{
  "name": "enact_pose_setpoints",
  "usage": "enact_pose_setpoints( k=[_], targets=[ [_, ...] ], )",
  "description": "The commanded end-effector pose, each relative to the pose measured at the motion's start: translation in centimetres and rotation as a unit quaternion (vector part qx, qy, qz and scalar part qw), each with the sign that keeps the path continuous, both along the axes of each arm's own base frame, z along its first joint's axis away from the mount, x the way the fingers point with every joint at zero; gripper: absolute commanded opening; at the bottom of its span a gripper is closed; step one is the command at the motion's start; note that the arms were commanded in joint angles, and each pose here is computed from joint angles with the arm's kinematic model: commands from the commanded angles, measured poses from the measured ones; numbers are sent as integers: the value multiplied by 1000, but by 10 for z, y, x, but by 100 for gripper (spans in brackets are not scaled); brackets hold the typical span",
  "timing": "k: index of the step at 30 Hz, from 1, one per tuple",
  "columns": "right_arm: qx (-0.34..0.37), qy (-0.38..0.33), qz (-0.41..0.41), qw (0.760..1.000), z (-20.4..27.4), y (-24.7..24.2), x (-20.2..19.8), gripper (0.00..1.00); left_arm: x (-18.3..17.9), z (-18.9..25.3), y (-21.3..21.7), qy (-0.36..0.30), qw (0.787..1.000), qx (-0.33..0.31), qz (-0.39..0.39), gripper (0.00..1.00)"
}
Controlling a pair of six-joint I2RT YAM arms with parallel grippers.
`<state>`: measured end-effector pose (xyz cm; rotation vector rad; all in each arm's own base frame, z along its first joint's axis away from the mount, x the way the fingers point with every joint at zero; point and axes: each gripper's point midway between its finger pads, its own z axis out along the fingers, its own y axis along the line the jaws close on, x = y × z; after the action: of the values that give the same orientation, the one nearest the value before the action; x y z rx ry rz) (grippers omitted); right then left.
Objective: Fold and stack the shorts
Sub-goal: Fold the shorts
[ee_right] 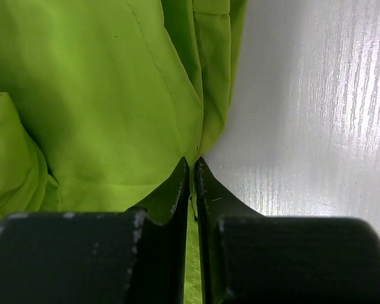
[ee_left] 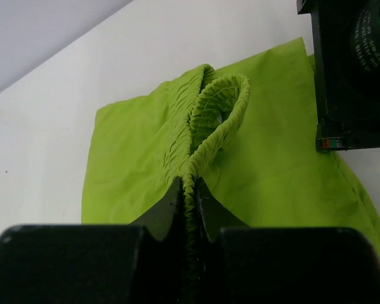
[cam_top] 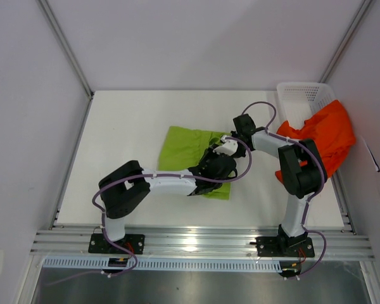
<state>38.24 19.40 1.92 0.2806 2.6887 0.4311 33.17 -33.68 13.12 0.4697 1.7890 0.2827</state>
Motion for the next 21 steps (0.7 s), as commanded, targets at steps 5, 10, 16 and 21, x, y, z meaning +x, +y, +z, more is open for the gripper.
enact_pose_setpoints(
  k=[5, 10, 16, 21],
  targets=[
    [5, 33, -2, 999, -22, -7, -11, 8, 2, 12, -9, -12, 997, -69, 24, 14],
    [11, 32, -6, 999, -22, -10, -9, 9, -1, 8, -16, 2, 996, -91, 9, 76],
    [13, 32, -15, 999, -19, -16, -6, 13, -22, 52, -13, 5, 980, -191, -56, 99],
    [20, 32, -24, 999, -14, -22, -3, 33, -38, 96, 11, 3, 957, -271, -102, 99]
  ],
)
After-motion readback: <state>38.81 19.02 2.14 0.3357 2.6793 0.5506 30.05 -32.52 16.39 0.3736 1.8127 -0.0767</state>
